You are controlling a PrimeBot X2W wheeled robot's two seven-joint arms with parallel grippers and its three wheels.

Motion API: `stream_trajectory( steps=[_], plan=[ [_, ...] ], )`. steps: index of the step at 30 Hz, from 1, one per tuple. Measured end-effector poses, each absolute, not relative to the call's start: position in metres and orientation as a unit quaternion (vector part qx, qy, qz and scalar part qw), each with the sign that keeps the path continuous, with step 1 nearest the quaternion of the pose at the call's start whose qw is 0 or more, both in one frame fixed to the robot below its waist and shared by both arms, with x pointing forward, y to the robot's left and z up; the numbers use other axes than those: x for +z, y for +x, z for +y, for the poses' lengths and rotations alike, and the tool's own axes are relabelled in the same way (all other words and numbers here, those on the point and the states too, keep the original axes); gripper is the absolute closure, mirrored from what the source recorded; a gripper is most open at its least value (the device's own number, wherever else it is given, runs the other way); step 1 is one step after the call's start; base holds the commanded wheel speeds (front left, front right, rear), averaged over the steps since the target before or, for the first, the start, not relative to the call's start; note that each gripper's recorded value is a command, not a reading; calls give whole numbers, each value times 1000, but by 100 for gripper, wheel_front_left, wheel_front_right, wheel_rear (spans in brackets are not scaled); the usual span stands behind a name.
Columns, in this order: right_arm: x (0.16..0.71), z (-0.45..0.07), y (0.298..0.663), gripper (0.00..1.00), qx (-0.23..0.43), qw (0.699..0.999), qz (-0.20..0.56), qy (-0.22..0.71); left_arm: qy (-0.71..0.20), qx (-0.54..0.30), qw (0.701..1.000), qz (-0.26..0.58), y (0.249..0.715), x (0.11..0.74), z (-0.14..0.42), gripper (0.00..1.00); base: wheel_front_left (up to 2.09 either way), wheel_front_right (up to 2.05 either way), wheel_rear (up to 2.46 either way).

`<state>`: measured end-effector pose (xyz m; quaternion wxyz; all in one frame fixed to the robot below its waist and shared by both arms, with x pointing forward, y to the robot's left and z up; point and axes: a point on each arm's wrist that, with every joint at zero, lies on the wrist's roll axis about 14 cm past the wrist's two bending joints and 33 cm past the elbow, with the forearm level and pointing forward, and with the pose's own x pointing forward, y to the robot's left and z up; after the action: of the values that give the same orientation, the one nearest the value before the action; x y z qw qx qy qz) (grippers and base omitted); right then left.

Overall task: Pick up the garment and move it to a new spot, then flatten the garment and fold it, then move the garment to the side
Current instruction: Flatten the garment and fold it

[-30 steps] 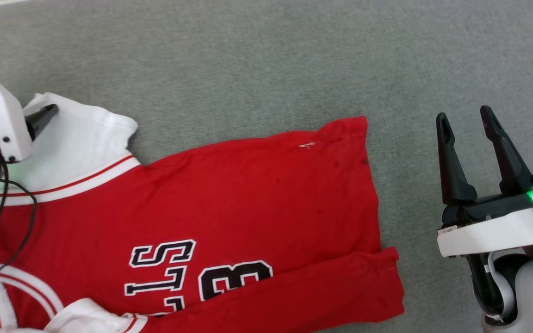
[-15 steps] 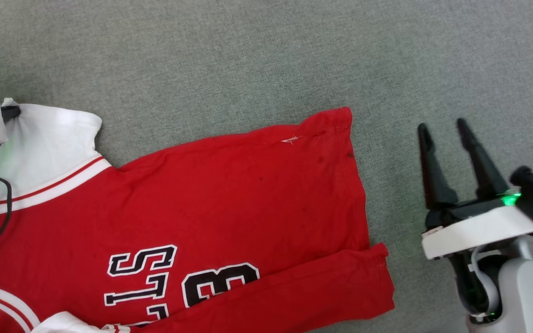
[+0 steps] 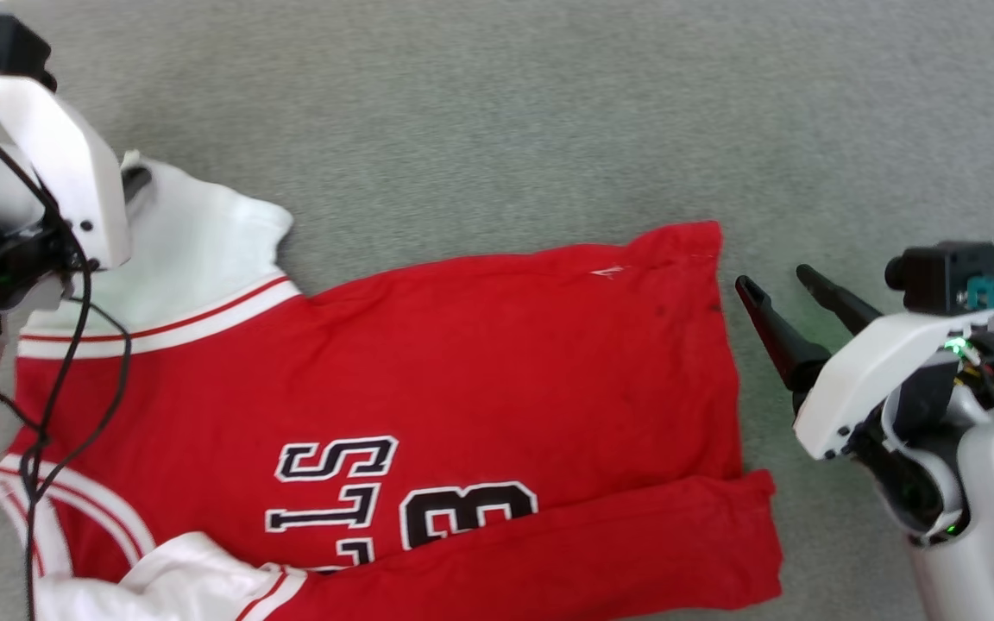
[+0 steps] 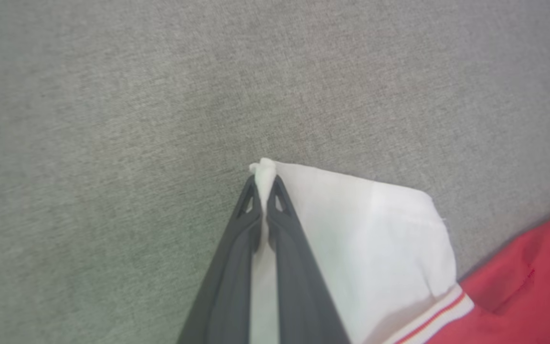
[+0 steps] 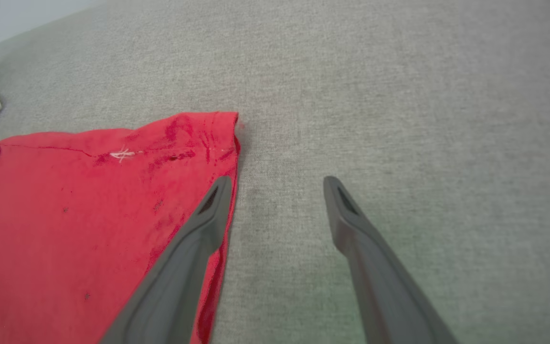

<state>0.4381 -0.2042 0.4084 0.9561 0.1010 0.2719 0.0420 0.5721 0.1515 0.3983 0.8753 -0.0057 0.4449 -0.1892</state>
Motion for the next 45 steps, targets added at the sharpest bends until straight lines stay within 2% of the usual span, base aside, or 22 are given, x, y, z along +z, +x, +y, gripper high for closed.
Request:
stream_trajectory(
  steps=[8,14,19,20,21,22,26,35,45],
  plan=[
    [404,-185,470,0,111,930,345,61,-8,-194,913,359,575,442,158,100,0,0,0],
    [384,-169,483,0,148,901,406,38,-11,-191,922,336,573,449,168,100,0,0,0],
    [360,-165,476,0,164,861,481,20,-12,-185,925,332,571,445,175,100,0,0,0],
    [359,-165,476,25,166,856,489,15,-12,-184,925,332,571,445,176,100,0,0,0],
    [357,-165,475,70,167,852,497,12,-12,-183,926,331,570,445,178,100,0,0,0],
    [357,-164,475,100,168,848,502,13,-12,-182,926,330,570,446,179,100,0,0,0],
    [363,-161,476,100,172,850,498,11,-13,-177,930,323,568,449,183,100,0,0,0],
    [422,-165,496,100,155,914,375,23,-57,-134,948,283,550,465,212,100,0,0,0],
    [439,-167,440,100,139,931,333,50,-130,-71,950,276,473,448,245,100,0,0,0]
  ],
)
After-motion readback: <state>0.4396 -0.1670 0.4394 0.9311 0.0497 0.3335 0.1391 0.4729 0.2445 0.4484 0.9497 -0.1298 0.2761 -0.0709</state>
